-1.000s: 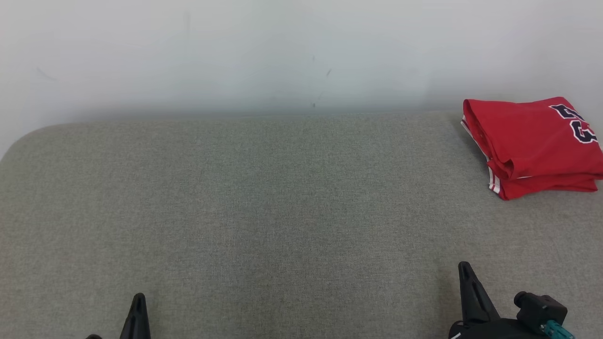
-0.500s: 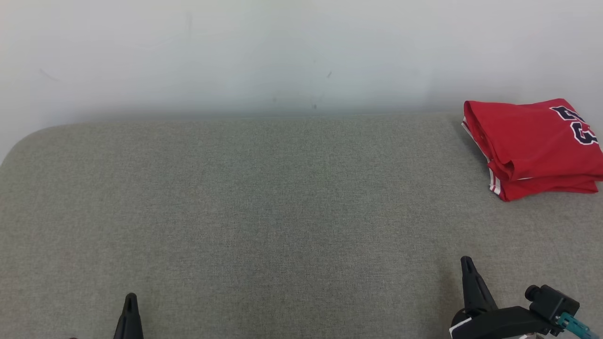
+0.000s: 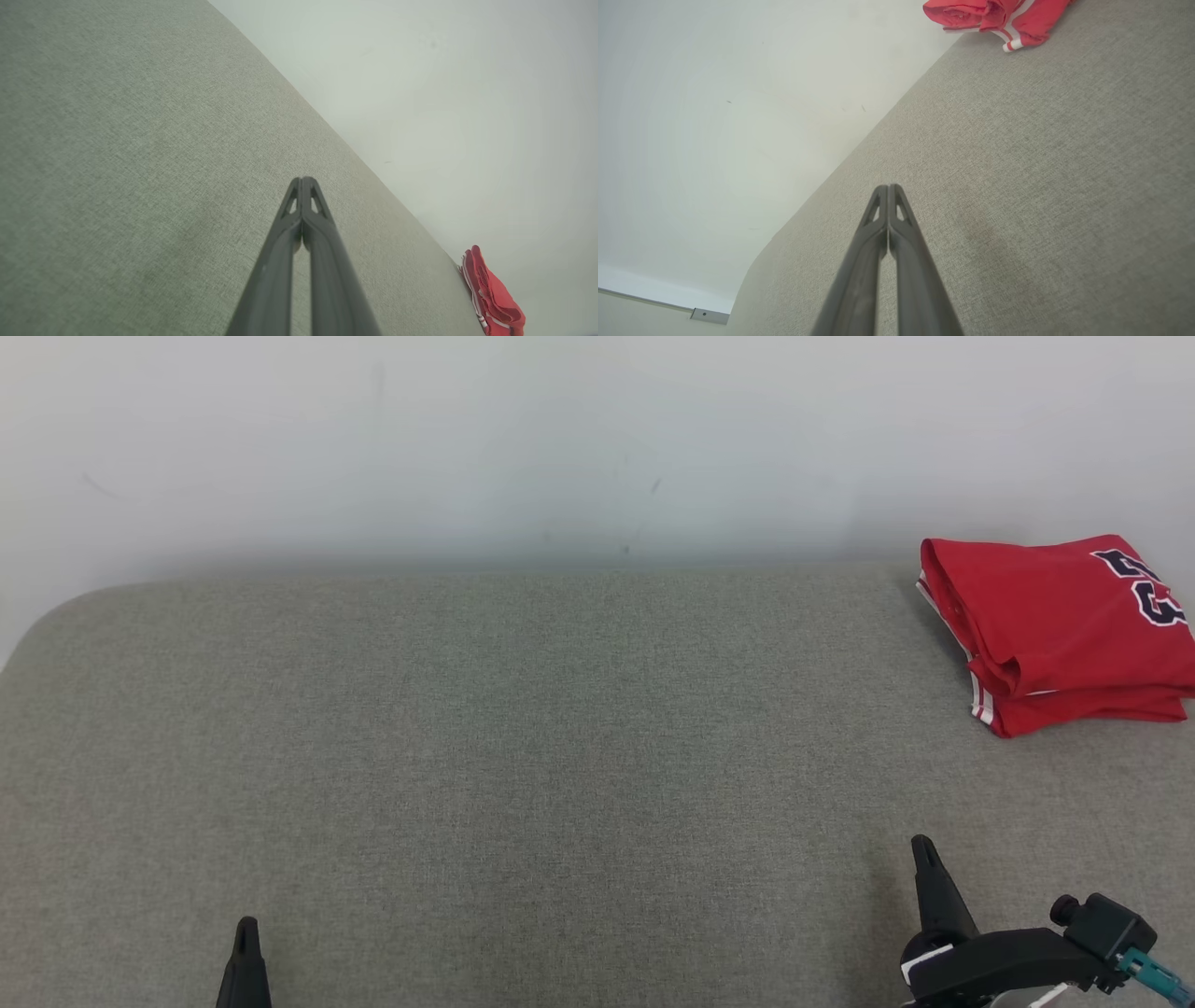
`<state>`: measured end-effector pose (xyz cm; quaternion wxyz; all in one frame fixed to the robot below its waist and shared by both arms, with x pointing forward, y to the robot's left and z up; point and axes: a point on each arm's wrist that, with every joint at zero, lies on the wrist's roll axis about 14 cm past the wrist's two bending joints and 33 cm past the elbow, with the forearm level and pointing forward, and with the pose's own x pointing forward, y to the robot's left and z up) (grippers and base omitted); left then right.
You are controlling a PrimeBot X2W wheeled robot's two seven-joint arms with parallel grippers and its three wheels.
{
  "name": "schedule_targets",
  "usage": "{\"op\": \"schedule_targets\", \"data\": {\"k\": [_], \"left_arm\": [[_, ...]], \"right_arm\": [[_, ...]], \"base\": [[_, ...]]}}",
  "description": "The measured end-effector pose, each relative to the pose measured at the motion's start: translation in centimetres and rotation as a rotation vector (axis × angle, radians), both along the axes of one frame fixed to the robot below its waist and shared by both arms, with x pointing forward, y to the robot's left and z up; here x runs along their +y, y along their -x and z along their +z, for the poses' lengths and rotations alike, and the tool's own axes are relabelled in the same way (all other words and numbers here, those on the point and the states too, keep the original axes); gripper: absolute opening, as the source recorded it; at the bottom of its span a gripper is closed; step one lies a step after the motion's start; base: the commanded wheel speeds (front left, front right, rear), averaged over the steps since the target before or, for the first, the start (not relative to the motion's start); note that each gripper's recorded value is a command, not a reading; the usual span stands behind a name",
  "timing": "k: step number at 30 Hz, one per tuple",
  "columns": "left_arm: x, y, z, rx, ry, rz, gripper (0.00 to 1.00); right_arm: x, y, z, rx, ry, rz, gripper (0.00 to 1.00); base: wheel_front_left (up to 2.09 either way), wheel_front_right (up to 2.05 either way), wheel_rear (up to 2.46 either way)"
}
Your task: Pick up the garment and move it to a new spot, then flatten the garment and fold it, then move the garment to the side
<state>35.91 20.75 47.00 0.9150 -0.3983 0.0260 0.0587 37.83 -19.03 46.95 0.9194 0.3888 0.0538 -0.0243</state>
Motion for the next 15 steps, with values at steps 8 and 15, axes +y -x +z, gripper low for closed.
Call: {"op": "schedule_targets", "data": {"k": [8,15], "left_arm": [[0.21,-0.06,0.23,-0.009,0.084,0.013,0.00],[0.42,-0.06,0.41,-0.018,0.172,0.026,0.00]], "right_arm": [[0.09,-0.33,0.32,-0.003,-0.092,-0.004,0.00],[0.23,-0.56,0.54,-0.004,-0.177,-0.005,0.00]], "base": [[0.00,0.00,0.00],[0.00,0.00,0.00]]}}
